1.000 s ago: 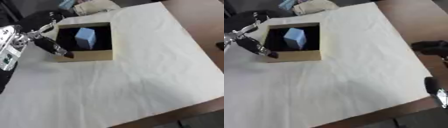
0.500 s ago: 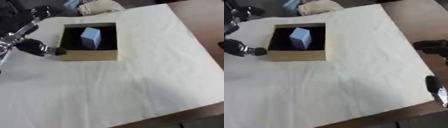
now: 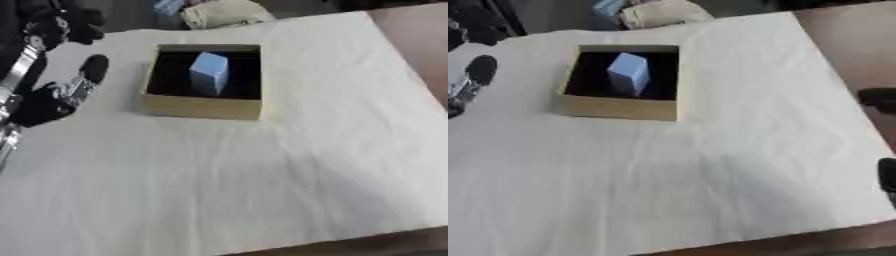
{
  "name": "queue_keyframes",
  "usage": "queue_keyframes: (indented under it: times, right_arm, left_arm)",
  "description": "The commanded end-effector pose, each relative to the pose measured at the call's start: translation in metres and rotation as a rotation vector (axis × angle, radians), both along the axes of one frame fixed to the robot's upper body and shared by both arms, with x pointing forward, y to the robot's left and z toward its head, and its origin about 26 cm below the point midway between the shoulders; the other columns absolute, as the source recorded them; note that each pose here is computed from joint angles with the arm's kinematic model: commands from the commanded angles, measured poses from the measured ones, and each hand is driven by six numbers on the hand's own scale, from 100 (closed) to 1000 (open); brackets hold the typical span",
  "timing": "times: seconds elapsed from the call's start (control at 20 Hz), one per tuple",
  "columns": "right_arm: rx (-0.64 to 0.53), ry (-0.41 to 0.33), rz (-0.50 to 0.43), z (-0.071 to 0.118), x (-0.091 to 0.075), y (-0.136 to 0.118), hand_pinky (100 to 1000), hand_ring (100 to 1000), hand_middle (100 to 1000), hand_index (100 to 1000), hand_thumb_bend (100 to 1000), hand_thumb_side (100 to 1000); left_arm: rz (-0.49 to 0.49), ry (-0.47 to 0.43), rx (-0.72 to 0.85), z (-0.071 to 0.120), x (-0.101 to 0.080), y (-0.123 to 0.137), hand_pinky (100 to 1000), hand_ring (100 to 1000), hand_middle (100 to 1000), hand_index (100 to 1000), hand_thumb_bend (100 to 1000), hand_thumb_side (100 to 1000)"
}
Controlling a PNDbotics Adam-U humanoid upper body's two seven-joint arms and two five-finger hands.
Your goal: Pick up objects on the table and place them in the box.
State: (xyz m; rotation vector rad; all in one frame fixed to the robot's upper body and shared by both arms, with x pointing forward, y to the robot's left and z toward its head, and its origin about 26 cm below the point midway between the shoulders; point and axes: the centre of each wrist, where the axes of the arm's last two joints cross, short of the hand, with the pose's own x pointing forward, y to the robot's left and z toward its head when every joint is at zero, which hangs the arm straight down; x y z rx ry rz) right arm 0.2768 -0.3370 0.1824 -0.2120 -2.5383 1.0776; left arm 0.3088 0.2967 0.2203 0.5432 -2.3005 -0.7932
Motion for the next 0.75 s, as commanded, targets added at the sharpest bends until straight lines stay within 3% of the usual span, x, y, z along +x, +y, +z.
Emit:
queue_keyframes:
  times: [0.05,0.75]
  right_arm:
    - [-0.005,-0.02,-0.015,0.006,-0.003,-0.001,858,866,791,862,100,419]
    - [0.026,0.045,-0.039,-0.007,-0.007,0.0,855,864,794,875,100,415]
  left_arm:
    - [-0.019,-0.015,-0.103,-0.002,-0.005,-0.003,737,743,744,869,187,796]
    - [-0.038,0.102,-0.189,-0.038,-0.002,-0.016,730,739,742,874,151,818]
